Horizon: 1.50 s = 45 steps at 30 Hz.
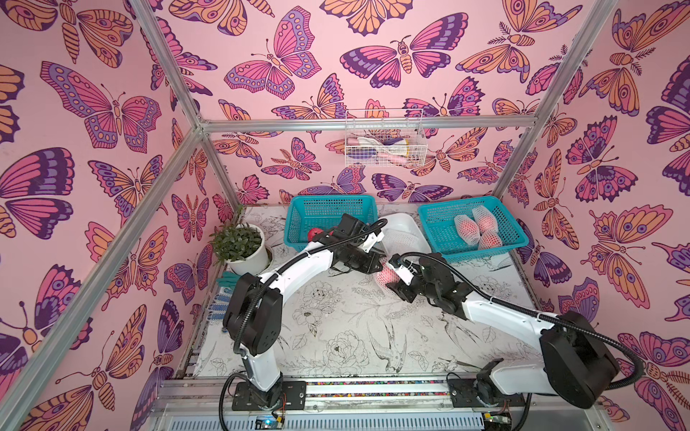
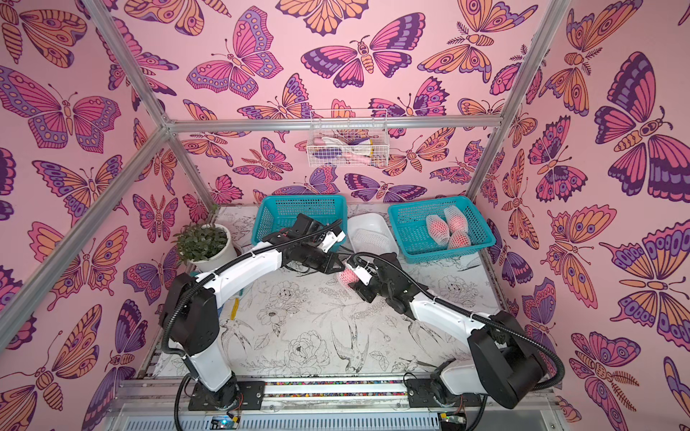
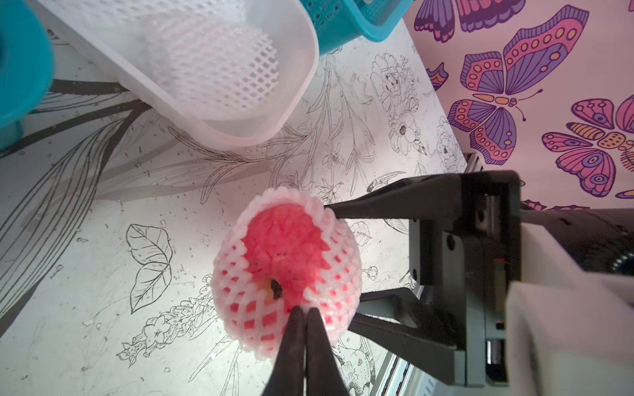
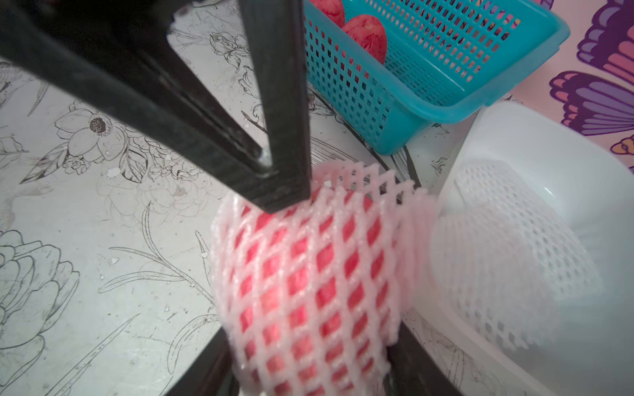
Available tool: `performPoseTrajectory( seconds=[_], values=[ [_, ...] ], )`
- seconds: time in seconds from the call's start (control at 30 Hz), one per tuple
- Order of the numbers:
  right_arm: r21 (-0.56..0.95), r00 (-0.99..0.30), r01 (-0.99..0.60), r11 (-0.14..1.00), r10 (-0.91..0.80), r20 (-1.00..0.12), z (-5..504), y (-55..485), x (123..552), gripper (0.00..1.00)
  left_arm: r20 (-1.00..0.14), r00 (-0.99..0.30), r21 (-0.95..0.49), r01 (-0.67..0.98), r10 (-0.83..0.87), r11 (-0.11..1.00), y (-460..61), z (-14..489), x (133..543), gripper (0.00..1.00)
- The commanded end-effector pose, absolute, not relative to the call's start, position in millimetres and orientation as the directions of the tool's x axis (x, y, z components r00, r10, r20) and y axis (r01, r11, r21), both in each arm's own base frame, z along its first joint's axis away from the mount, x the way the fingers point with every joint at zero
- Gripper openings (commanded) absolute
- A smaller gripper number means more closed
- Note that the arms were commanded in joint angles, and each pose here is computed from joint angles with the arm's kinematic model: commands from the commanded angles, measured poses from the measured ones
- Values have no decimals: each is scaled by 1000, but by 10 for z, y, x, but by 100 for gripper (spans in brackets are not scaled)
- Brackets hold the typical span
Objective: Remove foam nets from apples
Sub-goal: Place the apple at the center of the board.
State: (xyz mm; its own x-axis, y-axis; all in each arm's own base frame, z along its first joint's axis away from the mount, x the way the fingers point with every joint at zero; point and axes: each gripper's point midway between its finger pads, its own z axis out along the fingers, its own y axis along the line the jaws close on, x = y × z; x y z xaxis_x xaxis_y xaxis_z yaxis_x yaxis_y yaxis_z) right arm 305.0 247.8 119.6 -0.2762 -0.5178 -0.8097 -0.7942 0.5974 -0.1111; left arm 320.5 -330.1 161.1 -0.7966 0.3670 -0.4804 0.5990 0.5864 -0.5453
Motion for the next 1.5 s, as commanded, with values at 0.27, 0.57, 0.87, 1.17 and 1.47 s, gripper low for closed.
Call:
performPoseTrajectory(
  seconds=[0.27,0.57,0.87,1.17,1.47],
  values=[
    [-39,-289,-825,564,-479,-829,1099,2677,3039,52,-433,-797,-556,604,421,571,-3306,1285,3124,0],
    [-9,-297,-835,550,-465,-834,1076,2710,3006,69,-464,-780,-531,625,420,573,-3280,1260,3141,0],
    [3,-290,-838,545,-442,-849,1122,2703,3010,82,-542,-732,-448,668,413,594,-3230,1328,3254,0],
    [39,-326,-822,569,-413,-850,1112,2663,3037,88,-607,-692,-407,692,390,596,-3239,1466,3299,0],
    [156,-384,-820,551,-327,-863,1248,2666,3133,91,-665,-641,-369,728,383,578,-3260,1517,3285,0]
  ],
)
